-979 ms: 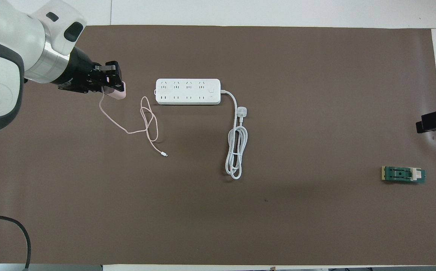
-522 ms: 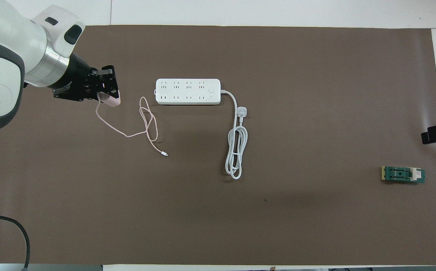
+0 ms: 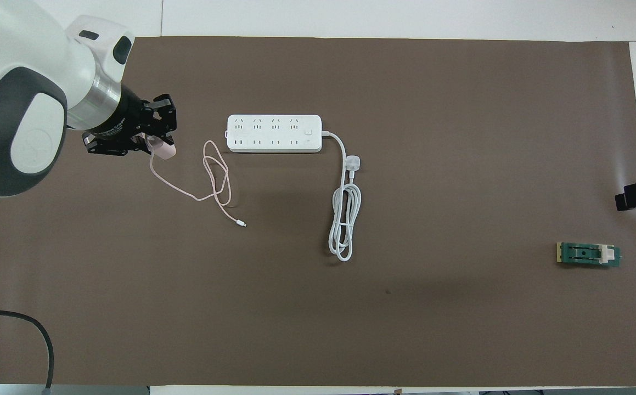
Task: Plug charger into power strip
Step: 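Move the charger with the left gripper to the strip's end socket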
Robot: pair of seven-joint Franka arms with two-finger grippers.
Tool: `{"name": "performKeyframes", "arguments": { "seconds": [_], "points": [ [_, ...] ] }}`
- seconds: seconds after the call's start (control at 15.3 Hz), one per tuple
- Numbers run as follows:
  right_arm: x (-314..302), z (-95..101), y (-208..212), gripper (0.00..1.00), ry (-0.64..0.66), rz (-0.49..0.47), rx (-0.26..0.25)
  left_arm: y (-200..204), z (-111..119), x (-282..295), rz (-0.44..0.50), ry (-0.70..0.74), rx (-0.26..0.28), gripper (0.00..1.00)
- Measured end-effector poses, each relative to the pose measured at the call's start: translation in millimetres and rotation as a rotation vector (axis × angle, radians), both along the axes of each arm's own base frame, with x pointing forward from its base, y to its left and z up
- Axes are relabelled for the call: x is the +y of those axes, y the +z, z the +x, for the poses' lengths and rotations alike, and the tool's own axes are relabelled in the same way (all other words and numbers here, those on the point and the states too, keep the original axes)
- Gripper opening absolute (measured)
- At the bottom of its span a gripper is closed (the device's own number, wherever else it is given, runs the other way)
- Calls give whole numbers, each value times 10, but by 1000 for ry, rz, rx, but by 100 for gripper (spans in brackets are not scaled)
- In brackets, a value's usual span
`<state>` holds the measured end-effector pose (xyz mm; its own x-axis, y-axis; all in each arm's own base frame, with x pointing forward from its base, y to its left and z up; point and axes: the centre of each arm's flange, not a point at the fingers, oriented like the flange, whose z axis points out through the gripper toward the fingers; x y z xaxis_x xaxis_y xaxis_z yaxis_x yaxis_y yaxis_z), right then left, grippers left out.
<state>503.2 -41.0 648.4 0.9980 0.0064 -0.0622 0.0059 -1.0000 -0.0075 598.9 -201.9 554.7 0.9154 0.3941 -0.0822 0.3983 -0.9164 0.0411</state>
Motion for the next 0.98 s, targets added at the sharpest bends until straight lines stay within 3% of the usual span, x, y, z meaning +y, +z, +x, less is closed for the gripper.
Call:
{"name": "performKeyframes", "arguments": {
  "seconds": [0.39,0.72,0.98],
  "points": [
    [21,2,0,100,4,0,0,-210,-22,-585,35,524,-14,32],
    [18,1,0,100,3,0,0,-770,193,-823,55,879,-27,32],
    [11,1,0,100,2,0,0,-1304,340,-941,72,1005,-18,32]
  ]
}}
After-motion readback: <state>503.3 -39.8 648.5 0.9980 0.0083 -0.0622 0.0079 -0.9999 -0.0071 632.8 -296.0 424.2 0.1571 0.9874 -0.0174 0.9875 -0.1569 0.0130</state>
